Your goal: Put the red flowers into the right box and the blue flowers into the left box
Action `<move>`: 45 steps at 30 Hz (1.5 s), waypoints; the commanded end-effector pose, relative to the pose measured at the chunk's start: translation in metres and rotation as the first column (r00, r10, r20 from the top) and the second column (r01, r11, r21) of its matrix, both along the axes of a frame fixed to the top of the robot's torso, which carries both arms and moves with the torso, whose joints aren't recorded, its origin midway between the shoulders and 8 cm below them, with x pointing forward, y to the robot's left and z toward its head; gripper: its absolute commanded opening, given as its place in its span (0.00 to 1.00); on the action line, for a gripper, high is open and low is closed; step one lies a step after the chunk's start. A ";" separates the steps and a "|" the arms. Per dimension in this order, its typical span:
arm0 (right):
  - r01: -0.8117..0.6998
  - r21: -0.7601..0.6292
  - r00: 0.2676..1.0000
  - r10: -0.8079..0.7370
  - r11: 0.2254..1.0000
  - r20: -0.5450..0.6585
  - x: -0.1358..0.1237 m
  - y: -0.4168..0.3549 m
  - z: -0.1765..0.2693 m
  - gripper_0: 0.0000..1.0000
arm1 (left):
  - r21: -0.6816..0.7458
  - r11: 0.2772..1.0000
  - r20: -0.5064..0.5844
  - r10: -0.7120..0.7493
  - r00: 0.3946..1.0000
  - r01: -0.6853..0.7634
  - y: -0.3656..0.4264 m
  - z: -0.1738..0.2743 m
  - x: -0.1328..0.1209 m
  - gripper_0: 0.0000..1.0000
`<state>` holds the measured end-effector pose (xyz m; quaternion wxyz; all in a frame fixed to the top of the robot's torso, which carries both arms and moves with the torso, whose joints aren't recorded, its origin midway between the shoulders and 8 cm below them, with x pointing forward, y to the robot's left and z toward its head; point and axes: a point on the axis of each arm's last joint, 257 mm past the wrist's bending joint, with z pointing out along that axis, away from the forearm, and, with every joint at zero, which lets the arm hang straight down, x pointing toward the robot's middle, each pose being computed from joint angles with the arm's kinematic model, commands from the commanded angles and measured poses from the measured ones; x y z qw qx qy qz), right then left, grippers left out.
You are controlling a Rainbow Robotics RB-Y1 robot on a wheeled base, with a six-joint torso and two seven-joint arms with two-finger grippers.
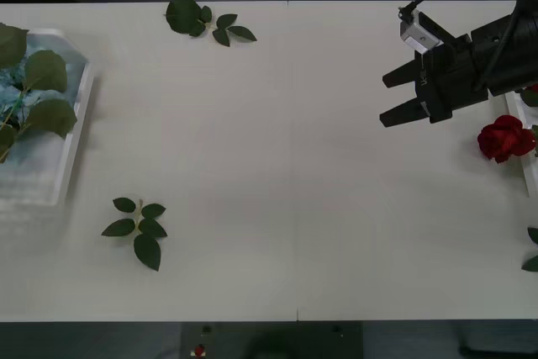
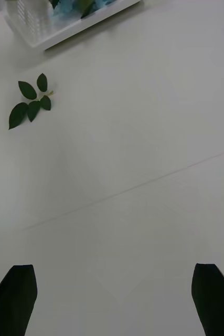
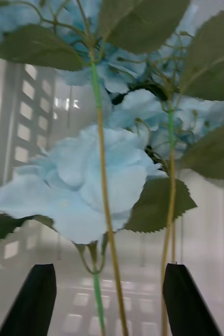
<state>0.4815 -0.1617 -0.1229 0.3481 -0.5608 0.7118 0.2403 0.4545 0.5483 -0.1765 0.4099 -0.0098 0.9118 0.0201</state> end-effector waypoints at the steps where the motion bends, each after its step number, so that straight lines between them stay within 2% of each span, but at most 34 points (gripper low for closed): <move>1: -0.033 0.004 0.998 0.033 0.999 0.047 0.001 0.006 0.014 0.86 | -0.107 0.985 0.004 -0.137 0.991 0.137 -0.035 0.022 -0.015 0.85; 3: -0.033 0.004 0.998 0.033 0.999 0.047 0.001 0.006 0.014 0.86 | -0.179 0.958 0.004 -0.227 0.974 0.224 -0.063 0.029 -0.022 0.86; 5: -0.033 0.004 0.998 0.033 0.999 0.047 0.001 0.006 0.014 0.86 | -0.245 0.899 0.038 -0.364 0.930 0.362 -0.103 0.044 -0.029 0.87; 7: -0.033 0.004 0.998 0.033 0.999 0.047 0.001 0.006 0.014 0.86 | -0.287 0.850 0.077 -0.440 0.895 0.442 -0.131 0.058 -0.029 0.87; 12: -0.033 0.004 0.998 0.033 0.999 0.047 0.001 0.006 0.014 0.86 | -0.342 0.738 0.159 -0.565 0.810 0.582 -0.186 0.083 -0.026 0.87; 14: -0.033 0.004 0.998 0.033 0.999 0.047 0.001 0.006 0.014 0.86 | -0.370 0.664 0.203 -0.625 0.754 0.650 -0.220 0.092 -0.026 0.87; 18: -0.033 0.004 0.998 0.033 0.999 0.047 0.001 0.006 0.014 0.86 | -0.369 0.577 0.264 -0.687 0.678 0.728 -0.277 0.096 -0.017 0.86; 20: -0.033 0.004 0.998 0.033 0.999 0.047 0.001 0.006 0.014 0.87 | -0.342 0.557 0.287 -0.705 0.649 0.757 -0.300 0.093 -0.013 0.87; 24: -0.033 0.004 0.998 0.033 0.999 0.047 0.001 0.006 0.014 0.96 | -0.319 0.511 0.342 -0.724 0.599 0.798 -0.349 0.084 -0.010 0.86; 31: -0.033 0.004 0.998 0.033 0.999 0.047 0.001 0.006 0.014 0.96 | -0.286 0.487 0.398 -0.723 0.564 0.825 -0.407 0.080 -0.010 0.86; 36: -0.033 0.004 0.998 0.033 0.999 0.047 0.001 0.006 0.014 0.96 | -0.277 0.449 0.475 -0.705 0.527 0.849 -0.458 0.101 -0.021 0.87; 40: -0.033 0.004 0.998 0.033 0.999 0.047 0.001 0.006 0.014 0.96 | -0.266 0.447 0.509 -0.688 0.518 0.854 -0.478 0.112 -0.020 0.87; 45: -0.033 0.004 0.998 0.033 0.999 0.047 0.001 0.006 0.014 0.96 | -0.264 0.465 0.494 -0.687 0.533 0.845 -0.481 0.096 -0.017 0.87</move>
